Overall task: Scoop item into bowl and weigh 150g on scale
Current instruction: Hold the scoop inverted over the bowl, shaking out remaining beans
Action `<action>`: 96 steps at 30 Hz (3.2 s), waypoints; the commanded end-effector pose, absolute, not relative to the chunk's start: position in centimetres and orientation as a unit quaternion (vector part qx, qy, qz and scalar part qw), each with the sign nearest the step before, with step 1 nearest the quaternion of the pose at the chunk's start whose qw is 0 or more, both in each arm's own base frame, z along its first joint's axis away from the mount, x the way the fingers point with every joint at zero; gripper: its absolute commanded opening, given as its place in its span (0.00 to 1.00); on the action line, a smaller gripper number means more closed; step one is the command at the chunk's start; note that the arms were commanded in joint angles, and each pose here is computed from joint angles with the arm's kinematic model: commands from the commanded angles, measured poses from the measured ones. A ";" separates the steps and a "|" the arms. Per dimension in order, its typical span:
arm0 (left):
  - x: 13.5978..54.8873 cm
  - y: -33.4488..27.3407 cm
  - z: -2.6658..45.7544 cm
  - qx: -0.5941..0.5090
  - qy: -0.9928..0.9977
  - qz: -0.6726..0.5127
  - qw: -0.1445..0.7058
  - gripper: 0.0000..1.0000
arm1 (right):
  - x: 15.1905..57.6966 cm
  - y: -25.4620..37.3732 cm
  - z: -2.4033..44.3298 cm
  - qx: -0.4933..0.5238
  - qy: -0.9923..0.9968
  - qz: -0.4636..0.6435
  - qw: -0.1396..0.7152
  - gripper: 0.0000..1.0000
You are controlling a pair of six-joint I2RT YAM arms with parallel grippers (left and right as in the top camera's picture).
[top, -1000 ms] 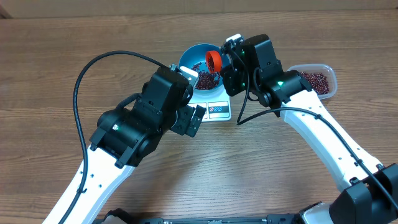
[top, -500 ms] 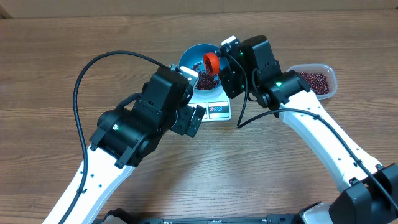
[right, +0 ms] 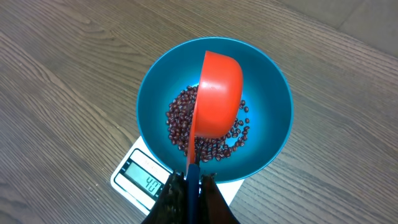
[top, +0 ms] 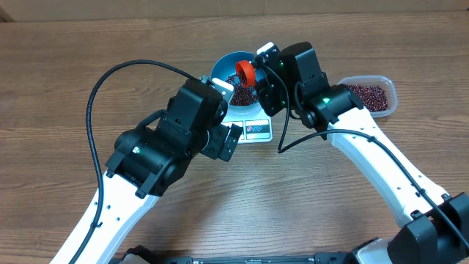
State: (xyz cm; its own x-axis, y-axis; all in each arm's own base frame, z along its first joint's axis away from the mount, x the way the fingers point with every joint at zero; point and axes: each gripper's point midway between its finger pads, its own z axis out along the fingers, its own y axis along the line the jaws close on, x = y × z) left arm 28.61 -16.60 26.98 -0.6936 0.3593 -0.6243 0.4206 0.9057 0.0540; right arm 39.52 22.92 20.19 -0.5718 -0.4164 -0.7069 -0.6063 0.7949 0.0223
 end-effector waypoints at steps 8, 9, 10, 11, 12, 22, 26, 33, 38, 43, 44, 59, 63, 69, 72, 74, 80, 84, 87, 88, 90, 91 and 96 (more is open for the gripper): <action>28.8 -16.6 27.0 0.217 0.918 -0.047 0.330 1.00 | 39.9 23.1 23.0 -0.292 0.862 0.133 0.392 0.04; 28.8 -16.6 27.0 0.217 0.918 -0.047 0.330 1.00 | 39.9 23.1 22.9 -0.293 0.863 0.132 0.391 0.04; 28.8 -16.6 27.0 0.217 0.918 -0.047 0.329 1.00 | 39.7 23.1 22.8 -0.294 0.863 0.132 0.388 0.04; 28.8 -16.6 27.0 0.217 0.918 -0.047 0.330 1.00 | 39.5 23.2 22.7 -0.301 0.862 0.133 0.385 0.03; 28.8 -16.6 27.0 0.217 0.918 -0.047 0.330 1.00 | 39.3 23.4 22.6 -0.313 0.859 0.134 0.382 0.04; 28.8 -16.6 27.0 0.217 0.918 -0.047 0.329 0.99 | 39.4 23.3 22.6 -0.315 0.858 0.132 0.384 0.04; 28.8 -16.6 27.0 0.217 0.918 -0.047 0.329 1.00 | 39.8 22.8 22.7 -0.300 0.863 0.120 0.389 0.04; 28.8 -16.6 27.0 0.217 0.918 -0.047 0.330 0.99 | 39.1 23.5 22.5 -0.332 0.853 0.135 0.379 0.04; 28.8 -16.6 27.0 0.217 0.918 -0.047 0.330 1.00 | 40.1 22.6 22.6 -0.290 0.867 0.115 0.390 0.09; 28.8 -16.6 27.0 0.217 0.918 -0.047 0.330 0.99 | 39.7 23.1 22.6 -0.293 0.865 0.131 0.386 0.03; 28.8 -16.6 27.0 0.217 0.918 -0.047 0.330 1.00 | 39.2 23.5 22.5 -0.319 0.857 0.138 0.380 0.04; 28.8 -16.6 27.0 0.217 0.918 -0.047 0.330 1.00 | 39.3 22.9 22.2 -0.317 0.862 0.120 0.377 0.04; 28.8 -16.6 27.0 0.217 0.918 -0.047 0.330 1.00 | 40.3 21.9 22.4 -0.274 0.875 0.098 0.388 0.04; 28.8 -16.6 27.0 0.217 0.918 -0.047 0.330 1.00 | 39.1 23.1 22.1 -0.329 0.859 0.118 0.375 0.04; 28.8 -16.6 27.0 0.217 0.918 -0.047 0.330 1.00 | 39.1 22.8 21.9 -0.330 0.860 0.107 0.373 0.03; 28.8 -16.6 27.0 0.217 0.918 -0.047 0.330 0.99 | 39.8 22.1 22.1 -0.296 0.871 0.092 0.382 0.04; 28.8 -16.6 27.0 0.217 0.918 -0.047 0.330 0.99 | 39.5 22.7 22.2 -0.303 0.868 0.108 0.380 0.04; 28.8 -16.6 27.0 0.217 0.918 -0.047 0.330 1.00 | 39.2 22.7 21.8 -0.332 0.861 0.096 0.375 0.04; 28.8 -16.6 27.0 0.217 0.918 -0.047 0.329 1.00 | 40.7 21.2 22.4 -0.259 0.879 0.066 0.394 0.04; 28.8 -16.6 27.0 0.217 0.918 -0.047 0.330 1.00 | 40.7 21.2 22.4 -0.258 0.879 0.068 0.395 0.04; 28.8 -16.6 27.0 0.217 0.918 -0.047 0.330 1.00 | 39.7 22.7 22.3 -0.305 0.866 0.103 0.384 0.04; 28.8 -16.6 27.0 0.217 0.918 -0.047 0.330 1.00 | 39.0 23.4 22.1 -0.340 0.854 0.114 0.377 0.04; 28.8 -16.6 27.0 0.217 0.918 -0.047 0.330 1.00 | 40.2 22.1 22.4 -0.291 0.869 0.083 0.391 0.04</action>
State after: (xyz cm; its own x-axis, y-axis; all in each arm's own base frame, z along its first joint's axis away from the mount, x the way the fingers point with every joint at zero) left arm 28.61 -16.60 26.98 -0.6936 0.3593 -0.6243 0.4206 0.9057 0.0540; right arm 39.19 22.35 19.53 -0.5506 -0.4910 -0.6751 -0.6226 0.7803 -0.0596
